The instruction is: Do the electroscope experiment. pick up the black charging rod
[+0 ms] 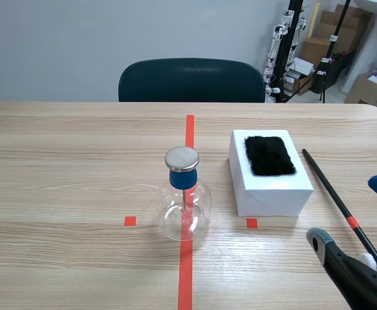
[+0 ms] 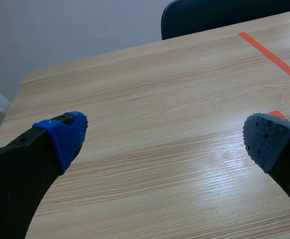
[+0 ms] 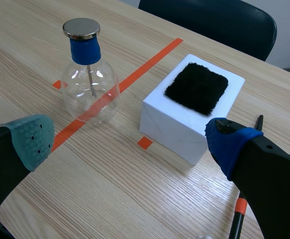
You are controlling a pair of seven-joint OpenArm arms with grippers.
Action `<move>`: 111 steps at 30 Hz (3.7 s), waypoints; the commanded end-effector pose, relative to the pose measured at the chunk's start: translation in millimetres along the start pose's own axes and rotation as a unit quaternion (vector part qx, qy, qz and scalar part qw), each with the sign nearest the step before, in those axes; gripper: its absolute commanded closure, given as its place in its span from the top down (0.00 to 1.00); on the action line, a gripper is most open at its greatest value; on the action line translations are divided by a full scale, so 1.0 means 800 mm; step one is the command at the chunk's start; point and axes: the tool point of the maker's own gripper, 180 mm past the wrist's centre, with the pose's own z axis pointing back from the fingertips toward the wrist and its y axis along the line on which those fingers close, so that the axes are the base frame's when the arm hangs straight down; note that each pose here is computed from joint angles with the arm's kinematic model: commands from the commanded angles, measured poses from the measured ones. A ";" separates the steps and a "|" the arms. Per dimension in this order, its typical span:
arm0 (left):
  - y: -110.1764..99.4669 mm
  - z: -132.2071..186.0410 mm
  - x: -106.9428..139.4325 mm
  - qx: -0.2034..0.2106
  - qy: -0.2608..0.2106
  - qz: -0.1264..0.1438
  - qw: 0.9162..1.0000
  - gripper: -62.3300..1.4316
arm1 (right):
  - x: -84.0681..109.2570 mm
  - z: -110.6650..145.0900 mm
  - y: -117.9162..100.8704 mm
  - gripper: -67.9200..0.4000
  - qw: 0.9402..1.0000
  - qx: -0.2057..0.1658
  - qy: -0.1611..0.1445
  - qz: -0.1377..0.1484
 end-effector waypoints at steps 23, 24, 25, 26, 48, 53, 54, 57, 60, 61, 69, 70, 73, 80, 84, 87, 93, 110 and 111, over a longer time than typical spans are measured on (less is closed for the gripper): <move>0.008 -0.036 0.035 0.004 -0.077 0.006 0.997 1.00 | 0.013 -0.002 0.000 0.92 1.000 0.007 -0.015 0.010; 0.008 -0.040 0.040 0.003 -0.087 0.007 0.996 1.00 | 0.013 -0.002 0.000 0.92 1.000 0.007 -0.016 0.010; 0.009 -0.044 0.043 0.002 -0.095 0.009 0.995 1.00 | 0.013 -0.002 -0.001 0.92 1.000 0.005 -0.016 0.011; 0.009 -0.049 0.046 0.000 -0.099 0.012 0.995 1.00 | 0.013 -0.002 -0.002 0.92 1.000 0.002 -0.015 0.012; -0.103 -0.121 0.038 -0.164 -0.109 0.125 0.972 1.00 | -0.014 -0.043 -0.069 0.92 0.985 -0.035 0.119 0.119; -0.121 -0.131 0.026 -0.175 -0.108 0.130 0.970 1.00 | -0.016 -0.057 -0.105 0.92 0.978 -0.075 0.171 0.098; -0.124 -0.133 0.024 -0.177 -0.108 0.131 0.970 1.00 | -0.016 -0.059 -0.117 0.92 0.974 -0.098 0.183 0.087; -0.132 -0.139 0.019 -0.186 -0.107 0.130 0.968 1.00 | -0.015 -0.065 -0.134 0.92 0.967 -0.117 0.212 0.074; -0.139 -0.145 0.015 -0.194 -0.106 0.123 0.967 1.00 | -0.021 -0.070 -0.145 0.92 0.960 -0.126 0.244 0.053; -0.139 -0.147 0.013 -0.195 -0.106 0.123 0.967 1.00 | -0.024 -0.073 -0.150 0.92 0.957 -0.132 0.253 0.046; -0.132 -0.161 0.000 -0.193 -0.119 0.125 0.966 1.00 | -0.086 -0.083 -0.160 0.92 0.923 -0.125 0.358 -0.058; -0.133 -0.162 -0.003 -0.194 -0.120 0.127 0.965 1.00 | -0.094 -0.084 -0.159 0.92 0.920 -0.120 0.366 -0.072; -0.140 -0.160 -0.010 -0.206 -0.121 0.123 0.963 1.00 | -0.110 -0.081 -0.164 0.92 0.909 -0.121 0.388 -0.091; -0.160 -0.148 -0.012 -0.251 -0.148 0.110 0.950 1.00 | -0.130 -0.079 -0.172 0.94 0.895 -0.123 0.404 -0.142; -0.168 -0.143 -0.013 -0.273 -0.157 0.103 0.944 1.00 | -0.138 -0.080 -0.175 0.94 0.890 -0.128 0.408 -0.156; -0.171 -0.139 -0.014 -0.286 -0.166 0.100 0.939 1.00 | -0.150 -0.073 -0.181 0.94 0.877 -0.133 0.429 -0.172; -0.177 -0.135 -0.026 -0.309 -0.158 0.106 0.932 1.00 | -0.163 -0.060 -0.184 0.94 0.847 -0.133 0.477 -0.192; -0.196 -0.125 -0.034 -0.344 -0.166 0.136 0.914 1.00 | -0.163 -0.073 -0.185 0.94 0.829 -0.153 0.504 -0.189; -0.198 -0.125 -0.035 -0.347 -0.165 0.137 0.913 1.00 | -0.163 -0.075 -0.186 0.94 0.828 -0.154 0.504 -0.192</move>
